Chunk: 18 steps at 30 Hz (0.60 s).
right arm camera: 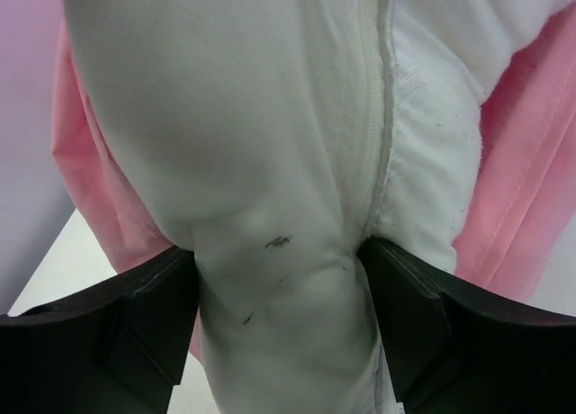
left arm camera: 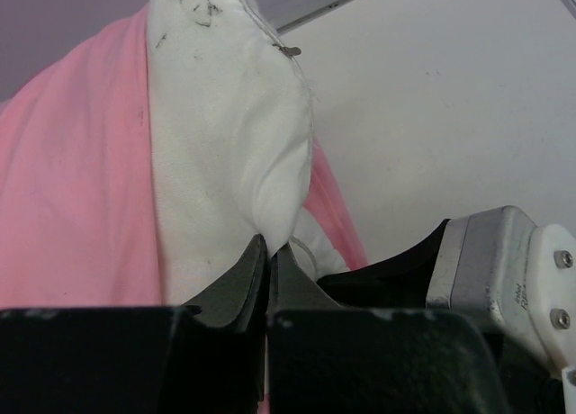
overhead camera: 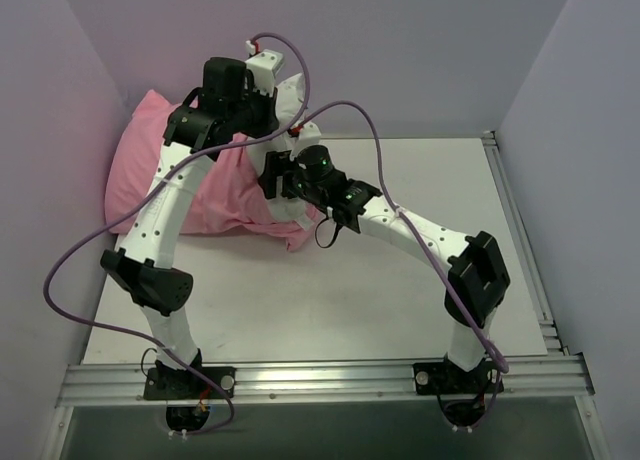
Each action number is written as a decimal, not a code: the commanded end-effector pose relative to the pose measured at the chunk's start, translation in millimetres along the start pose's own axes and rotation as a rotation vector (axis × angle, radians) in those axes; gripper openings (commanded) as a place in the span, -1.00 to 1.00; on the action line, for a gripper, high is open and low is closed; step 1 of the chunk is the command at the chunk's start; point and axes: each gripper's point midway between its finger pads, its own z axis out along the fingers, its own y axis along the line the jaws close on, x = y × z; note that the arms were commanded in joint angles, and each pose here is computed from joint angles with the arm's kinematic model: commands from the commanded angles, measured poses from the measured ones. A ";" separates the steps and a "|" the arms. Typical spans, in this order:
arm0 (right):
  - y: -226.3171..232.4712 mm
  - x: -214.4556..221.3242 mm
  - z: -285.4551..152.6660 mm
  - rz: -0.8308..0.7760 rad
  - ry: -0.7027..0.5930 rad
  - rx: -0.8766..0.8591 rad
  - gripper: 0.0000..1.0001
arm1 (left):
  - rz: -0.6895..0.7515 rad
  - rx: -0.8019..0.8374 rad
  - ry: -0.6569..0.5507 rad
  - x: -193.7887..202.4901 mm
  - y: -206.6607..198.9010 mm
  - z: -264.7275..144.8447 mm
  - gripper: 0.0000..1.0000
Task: Remove the pillowcase from the pillow
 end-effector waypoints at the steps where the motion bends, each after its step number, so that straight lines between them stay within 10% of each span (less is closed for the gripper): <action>1: -0.3 15.5 -1.8 -0.003 0.058 -0.056 0.47 | 0.038 0.059 -0.259 -74.3 -16.7 -34.5 -0.95; 5: -1.5 21.7 -12.5 -0.062 0.070 -0.094 0.29 | 0.040 0.077 -0.260 -76.6 -19.6 -31.5 -0.95; 9: -7.6 39.2 -15.6 -0.035 0.115 -0.153 -0.87 | 0.051 0.091 -0.241 -71.6 -22.2 -25.7 -0.95; 12: 8.5 28.0 -23.1 -0.014 0.084 -0.234 -1.00 | 0.085 0.097 -0.188 -57.8 -21.1 -15.8 -0.91; 17: 25.2 0.5 -27.6 0.095 0.020 -0.313 -1.00 | 0.137 0.160 -0.050 -27.3 -28.7 -22.9 0.96; 18: 24.5 -4.0 -26.8 0.113 0.014 -0.312 -1.00 | 0.149 0.152 -0.033 -23.4 -25.9 -27.6 0.88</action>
